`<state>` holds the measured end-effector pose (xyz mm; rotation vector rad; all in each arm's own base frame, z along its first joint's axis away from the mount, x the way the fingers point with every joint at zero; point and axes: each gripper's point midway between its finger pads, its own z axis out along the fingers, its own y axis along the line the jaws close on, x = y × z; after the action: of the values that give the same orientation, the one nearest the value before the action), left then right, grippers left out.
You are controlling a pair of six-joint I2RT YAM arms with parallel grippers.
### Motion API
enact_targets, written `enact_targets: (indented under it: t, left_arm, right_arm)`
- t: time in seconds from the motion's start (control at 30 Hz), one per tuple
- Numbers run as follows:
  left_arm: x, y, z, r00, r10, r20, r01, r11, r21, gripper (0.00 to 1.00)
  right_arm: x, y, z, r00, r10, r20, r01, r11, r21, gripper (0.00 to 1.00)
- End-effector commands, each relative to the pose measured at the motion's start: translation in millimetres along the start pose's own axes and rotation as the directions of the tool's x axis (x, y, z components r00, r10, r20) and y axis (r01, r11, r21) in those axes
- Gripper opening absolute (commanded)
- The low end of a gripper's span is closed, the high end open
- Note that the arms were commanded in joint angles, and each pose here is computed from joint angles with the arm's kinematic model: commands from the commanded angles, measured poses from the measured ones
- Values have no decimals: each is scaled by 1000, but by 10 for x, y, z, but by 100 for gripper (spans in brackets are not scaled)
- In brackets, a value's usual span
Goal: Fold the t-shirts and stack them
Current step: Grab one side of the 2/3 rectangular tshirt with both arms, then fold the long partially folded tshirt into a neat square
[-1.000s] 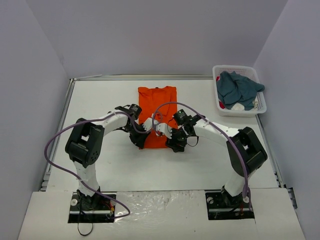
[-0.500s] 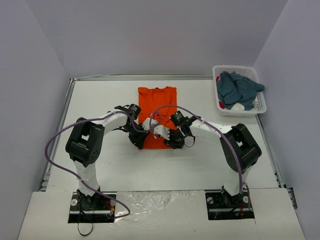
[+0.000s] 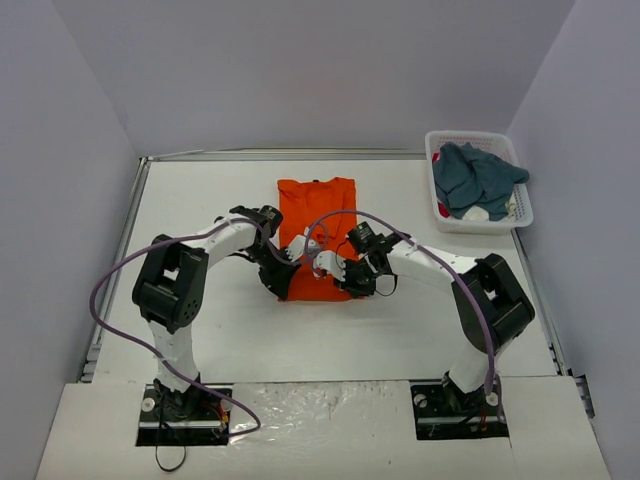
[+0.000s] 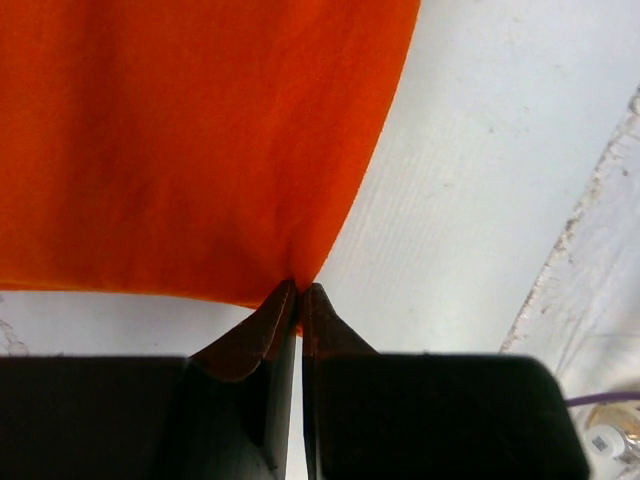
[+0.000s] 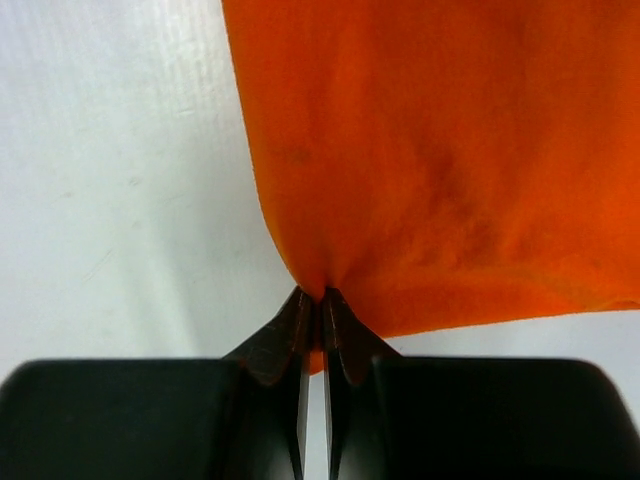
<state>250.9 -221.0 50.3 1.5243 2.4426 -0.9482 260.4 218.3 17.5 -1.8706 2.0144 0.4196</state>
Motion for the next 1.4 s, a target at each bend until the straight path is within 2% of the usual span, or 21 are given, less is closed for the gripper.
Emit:
enact_targets:
  t: [0.0,0.23,0.47,0.7,1.0,1.37]
  left_arm:
    - [-118,-406,-243,992,124,24,-125,989,79,2]
    - [2,-903,-563,985,172,28,-175,967,188,2]
    - [11,-1238,-852,972,223,80,-234,954,185,2]
    - [64,-1467,-1009,968,233,93,-248,948,199,2]
    - [104,-1541,-1092,963,253,90,-265,948,174,2]
    - [-69,-1240,-1214,958,273,92,-274,962,-5,2]
  right_arm:
    - [16,238,-293,996,82,-23,-84,993,-82,0]
    - [-127,584,-780,997,79,20,-75,983,-166,0]
    - [-216,630,-1090,989,95,113,-76,984,-164,0]
    - [-265,665,-1310,983,100,156,-73,983,-169,0]
    - [-421,665,-1517,978,89,188,-50,979,-199,0]
    - [-567,201,-1554,981,83,173,-61,990,-130,0]
